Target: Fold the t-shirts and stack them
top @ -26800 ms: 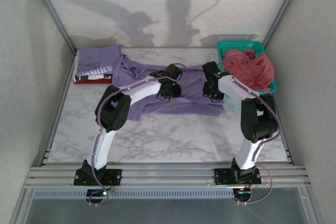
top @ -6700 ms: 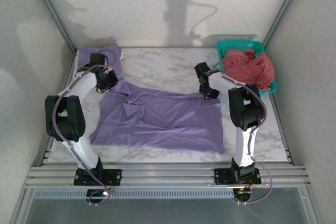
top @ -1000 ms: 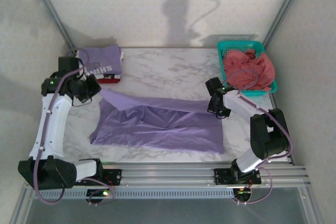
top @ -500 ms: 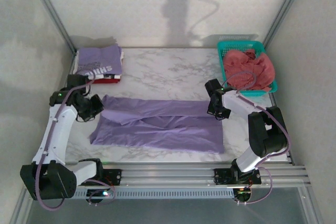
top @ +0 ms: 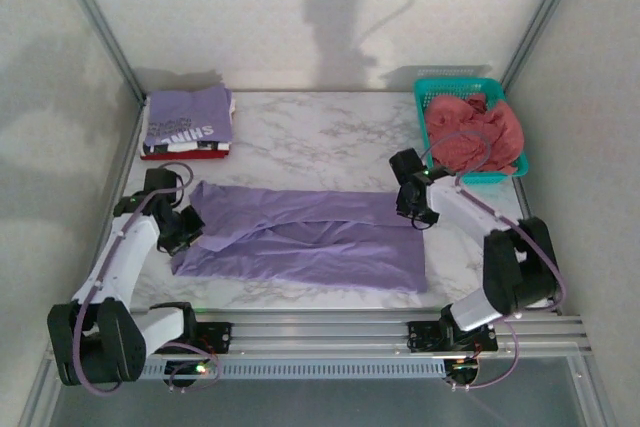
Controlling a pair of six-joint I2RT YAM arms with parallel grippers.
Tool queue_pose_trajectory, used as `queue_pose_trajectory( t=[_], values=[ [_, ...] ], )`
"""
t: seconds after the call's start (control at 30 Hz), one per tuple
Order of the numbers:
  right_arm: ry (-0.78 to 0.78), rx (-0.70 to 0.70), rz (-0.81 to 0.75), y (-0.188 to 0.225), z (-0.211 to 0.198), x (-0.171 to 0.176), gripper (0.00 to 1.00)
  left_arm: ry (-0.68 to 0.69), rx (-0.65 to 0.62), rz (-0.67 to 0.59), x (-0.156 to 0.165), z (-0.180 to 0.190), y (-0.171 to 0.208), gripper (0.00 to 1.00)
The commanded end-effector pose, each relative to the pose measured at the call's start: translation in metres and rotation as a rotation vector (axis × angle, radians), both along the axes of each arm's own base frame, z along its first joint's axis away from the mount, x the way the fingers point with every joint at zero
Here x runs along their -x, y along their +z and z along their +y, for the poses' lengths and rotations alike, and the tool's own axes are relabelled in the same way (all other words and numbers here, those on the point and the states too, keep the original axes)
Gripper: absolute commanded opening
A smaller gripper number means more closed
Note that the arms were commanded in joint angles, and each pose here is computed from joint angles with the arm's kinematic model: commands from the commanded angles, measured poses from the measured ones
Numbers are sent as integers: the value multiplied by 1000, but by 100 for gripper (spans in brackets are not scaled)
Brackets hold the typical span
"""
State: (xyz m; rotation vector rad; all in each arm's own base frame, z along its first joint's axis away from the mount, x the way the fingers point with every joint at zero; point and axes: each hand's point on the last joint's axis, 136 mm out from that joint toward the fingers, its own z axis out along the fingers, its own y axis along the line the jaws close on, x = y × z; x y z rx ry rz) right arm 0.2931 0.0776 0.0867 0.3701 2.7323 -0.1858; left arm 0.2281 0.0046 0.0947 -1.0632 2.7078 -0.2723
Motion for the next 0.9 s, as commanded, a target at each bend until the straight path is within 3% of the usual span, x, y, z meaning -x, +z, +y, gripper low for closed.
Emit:
queue_pose_trajectory(
  t=[0.0, 0.13, 0.37, 0.6, 0.7, 0.87],
  values=[
    [64, 8, -105, 41, 12, 2, 48, -10, -3, -121, -41, 4, 32, 0],
    [150, -98, -160, 62, 64, 8, 48, -62, -9, -138, -70, 6, 47, 0],
    [352, -278, -111, 50, 221, 28, 46, -140, 31, -128, -109, 3, 36, 0],
    [609, -345, -104, 35, 358, 60, 44, -181, 122, -108, -124, -3, 12, 0],
    [614, -375, -87, 20, 391, 67, 44, -190, 148, -100, -127, -2, 1, 0],
    [533, -332, -88, 5, 411, 65, 42, -183, 181, -108, -129, 7, -6, 0]
  ],
)
